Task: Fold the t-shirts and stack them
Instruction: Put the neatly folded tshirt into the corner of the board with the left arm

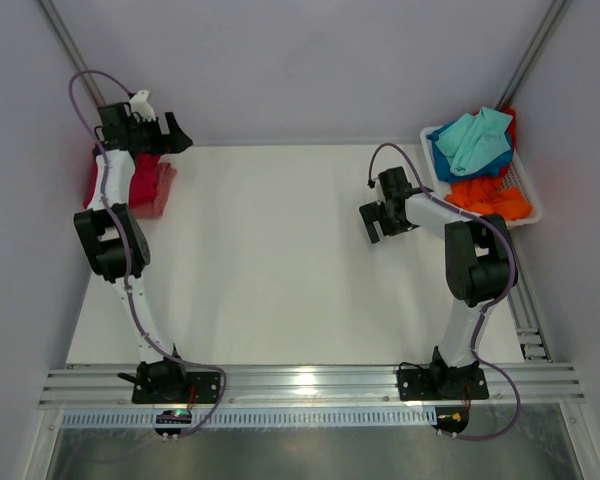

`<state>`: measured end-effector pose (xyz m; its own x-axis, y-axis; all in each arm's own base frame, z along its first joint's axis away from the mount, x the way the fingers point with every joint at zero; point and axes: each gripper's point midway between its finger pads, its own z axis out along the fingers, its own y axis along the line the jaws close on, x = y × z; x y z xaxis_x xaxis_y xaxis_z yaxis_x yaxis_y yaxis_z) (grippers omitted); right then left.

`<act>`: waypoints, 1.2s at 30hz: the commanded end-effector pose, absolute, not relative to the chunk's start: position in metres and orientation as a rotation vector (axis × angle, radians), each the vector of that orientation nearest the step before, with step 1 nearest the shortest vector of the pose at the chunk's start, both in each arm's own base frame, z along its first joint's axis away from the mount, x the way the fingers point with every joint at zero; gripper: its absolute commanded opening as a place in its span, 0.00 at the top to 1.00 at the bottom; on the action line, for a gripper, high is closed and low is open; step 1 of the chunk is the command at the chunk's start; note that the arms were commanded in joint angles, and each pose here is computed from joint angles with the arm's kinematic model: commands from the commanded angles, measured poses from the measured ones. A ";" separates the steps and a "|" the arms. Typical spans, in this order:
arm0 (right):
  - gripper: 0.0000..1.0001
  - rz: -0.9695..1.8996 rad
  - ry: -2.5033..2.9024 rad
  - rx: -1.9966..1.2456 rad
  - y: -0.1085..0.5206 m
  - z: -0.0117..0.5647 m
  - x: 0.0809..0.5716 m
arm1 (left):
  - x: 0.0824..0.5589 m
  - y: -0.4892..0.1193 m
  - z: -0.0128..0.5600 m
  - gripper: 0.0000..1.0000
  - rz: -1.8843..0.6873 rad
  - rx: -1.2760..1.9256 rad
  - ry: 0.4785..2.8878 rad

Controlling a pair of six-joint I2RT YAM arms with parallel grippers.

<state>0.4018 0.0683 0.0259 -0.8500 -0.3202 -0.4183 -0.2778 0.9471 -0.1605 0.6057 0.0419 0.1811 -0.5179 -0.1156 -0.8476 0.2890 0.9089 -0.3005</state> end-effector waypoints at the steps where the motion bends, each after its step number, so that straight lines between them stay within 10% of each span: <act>1: 0.00 -0.103 2.612 -0.411 0.072 0.041 0.407 | 0.577 0.012 0.293 0.01 -0.642 0.222 1.876; 11: 0.01 -0.348 2.322 -0.159 0.035 0.118 0.437 | 0.521 0.029 0.351 0.01 -0.453 -0.069 1.842; 25: 0.00 -0.390 2.056 0.108 -0.014 0.199 0.427 | 0.405 0.029 0.260 0.01 -0.127 0.100 1.998; 36: 0.01 -0.225 1.844 0.205 -0.002 0.256 0.435 | 0.361 0.093 0.291 0.01 0.230 -0.303 1.830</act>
<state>0.4277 -0.0096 0.2092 -0.4616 -0.0567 -0.8853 0.2364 0.9540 -0.1843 0.3642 0.0621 0.2699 -0.3666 -0.0086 -0.9303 -0.1068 0.9937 0.0329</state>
